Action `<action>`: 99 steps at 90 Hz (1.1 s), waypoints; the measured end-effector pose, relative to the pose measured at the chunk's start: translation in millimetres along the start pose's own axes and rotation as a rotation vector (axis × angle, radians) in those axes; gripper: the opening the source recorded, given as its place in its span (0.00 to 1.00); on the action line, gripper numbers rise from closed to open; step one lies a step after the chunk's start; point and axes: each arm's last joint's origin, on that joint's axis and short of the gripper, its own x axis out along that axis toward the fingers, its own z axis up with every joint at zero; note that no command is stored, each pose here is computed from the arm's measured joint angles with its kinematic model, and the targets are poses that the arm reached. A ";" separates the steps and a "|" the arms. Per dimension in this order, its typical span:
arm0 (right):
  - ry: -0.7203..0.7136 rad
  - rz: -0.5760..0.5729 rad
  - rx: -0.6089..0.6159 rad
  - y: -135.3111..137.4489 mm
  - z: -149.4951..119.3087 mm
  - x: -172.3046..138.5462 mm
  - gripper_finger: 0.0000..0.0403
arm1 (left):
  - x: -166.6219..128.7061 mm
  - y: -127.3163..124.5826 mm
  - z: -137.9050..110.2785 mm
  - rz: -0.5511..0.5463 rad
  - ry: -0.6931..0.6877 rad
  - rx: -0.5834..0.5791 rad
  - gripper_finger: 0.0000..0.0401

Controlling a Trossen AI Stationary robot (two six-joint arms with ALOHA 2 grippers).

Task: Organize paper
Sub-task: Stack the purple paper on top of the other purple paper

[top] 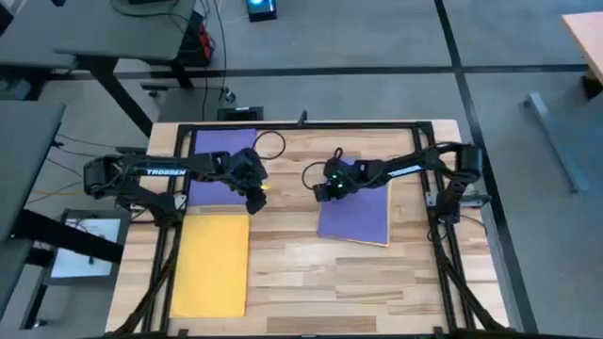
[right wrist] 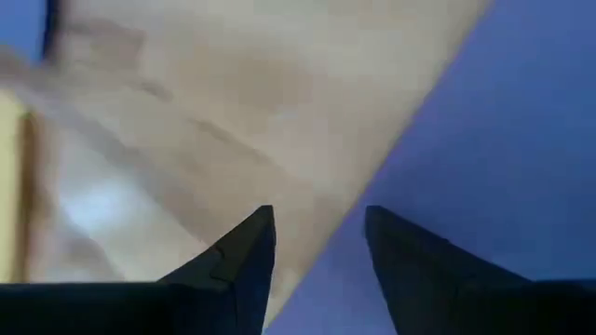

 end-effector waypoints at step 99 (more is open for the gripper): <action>0.009 -0.595 -0.095 -94.6 19.2 -124.4 0.03 | 118.3 -32.0 111.8 -0.118 -0.118 -0.001 0.00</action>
